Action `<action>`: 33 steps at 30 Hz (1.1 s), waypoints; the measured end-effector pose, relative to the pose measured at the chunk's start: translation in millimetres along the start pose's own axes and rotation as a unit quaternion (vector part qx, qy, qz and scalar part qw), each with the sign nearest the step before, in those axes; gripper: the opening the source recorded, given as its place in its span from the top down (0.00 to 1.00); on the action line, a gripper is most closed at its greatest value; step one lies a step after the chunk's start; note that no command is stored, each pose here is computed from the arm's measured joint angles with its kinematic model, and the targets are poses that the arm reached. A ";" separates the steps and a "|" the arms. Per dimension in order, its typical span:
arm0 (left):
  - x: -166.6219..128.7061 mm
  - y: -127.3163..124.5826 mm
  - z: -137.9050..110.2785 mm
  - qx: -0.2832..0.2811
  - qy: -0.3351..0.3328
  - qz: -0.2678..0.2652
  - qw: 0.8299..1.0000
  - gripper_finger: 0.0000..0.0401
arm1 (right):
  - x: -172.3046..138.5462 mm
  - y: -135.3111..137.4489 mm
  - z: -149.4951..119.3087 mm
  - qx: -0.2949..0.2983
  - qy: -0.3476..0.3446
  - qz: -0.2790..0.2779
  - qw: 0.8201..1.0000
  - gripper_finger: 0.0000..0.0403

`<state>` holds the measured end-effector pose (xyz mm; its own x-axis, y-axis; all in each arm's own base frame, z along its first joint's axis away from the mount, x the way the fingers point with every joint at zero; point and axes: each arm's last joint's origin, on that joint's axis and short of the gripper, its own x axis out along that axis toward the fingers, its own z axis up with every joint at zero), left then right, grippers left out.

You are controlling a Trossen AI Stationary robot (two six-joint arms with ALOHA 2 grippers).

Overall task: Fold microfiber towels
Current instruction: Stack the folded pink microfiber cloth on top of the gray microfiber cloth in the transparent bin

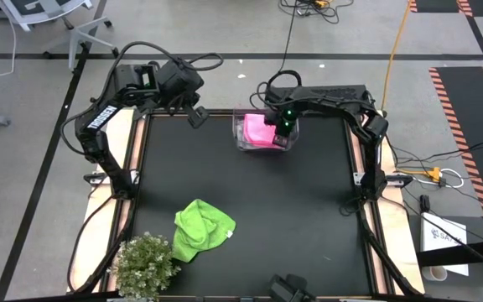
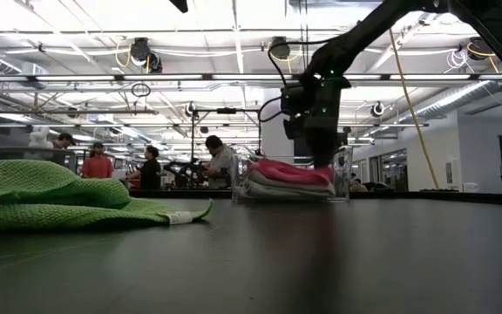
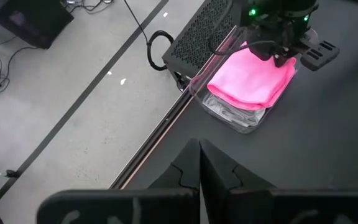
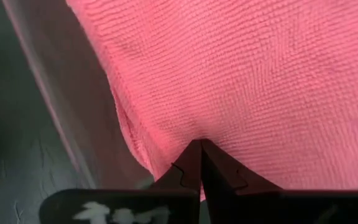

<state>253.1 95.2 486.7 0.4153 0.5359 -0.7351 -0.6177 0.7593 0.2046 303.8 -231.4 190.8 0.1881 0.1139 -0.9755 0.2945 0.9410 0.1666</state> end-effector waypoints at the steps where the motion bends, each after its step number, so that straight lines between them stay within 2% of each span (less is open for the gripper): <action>1: 0.0 0.0 0.0 0.000 0.000 0.001 1.000 0.99 | 3.3 0.0 -1.3 0.003 0.000 0.001 1.000 1.00; 9: 0.0 0.2 0.0 0.000 0.000 0.003 1.000 0.99 | 7.5 -0.6 -2.0 0.007 -0.018 -0.003 1.000 1.00; 12: 0.0 0.3 0.0 0.000 0.000 0.003 1.000 0.99 | -12.0 4.6 1.9 0.010 -0.039 -0.009 0.999 1.00; 15: 0.4 1.1 0.1 -0.002 0.000 0.004 1.000 0.99 | -40.7 15.6 8.4 -0.012 -0.086 -0.021 0.996 1.00; 18: 0.7 2.1 0.2 -0.003 0.000 0.006 1.000 0.99 | -48.1 23.3 17.4 -0.038 -0.127 -0.031 0.991 1.00; 22: 0.7 2.1 0.2 -0.003 0.000 0.006 1.000 0.99 | -28.7 26.8 30.6 -0.065 -0.136 -0.039 0.988 1.00; 27: 0.7 2.1 0.2 -0.007 0.000 0.005 1.000 0.99 | -2.0 18.7 42.1 -0.071 -0.133 -0.064 0.986 1.00; 33: 0.7 2.1 0.2 -0.007 0.000 0.005 1.000 0.99 | 27.3 4.8 41.3 -0.044 -0.101 -0.036 0.993 1.00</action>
<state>252.3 97.2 486.7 0.4078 0.5438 -0.7335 -0.6311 0.7484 0.2040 349.0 -237.0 170.9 0.3565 -0.0119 -0.9342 0.2325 0.9696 0.0763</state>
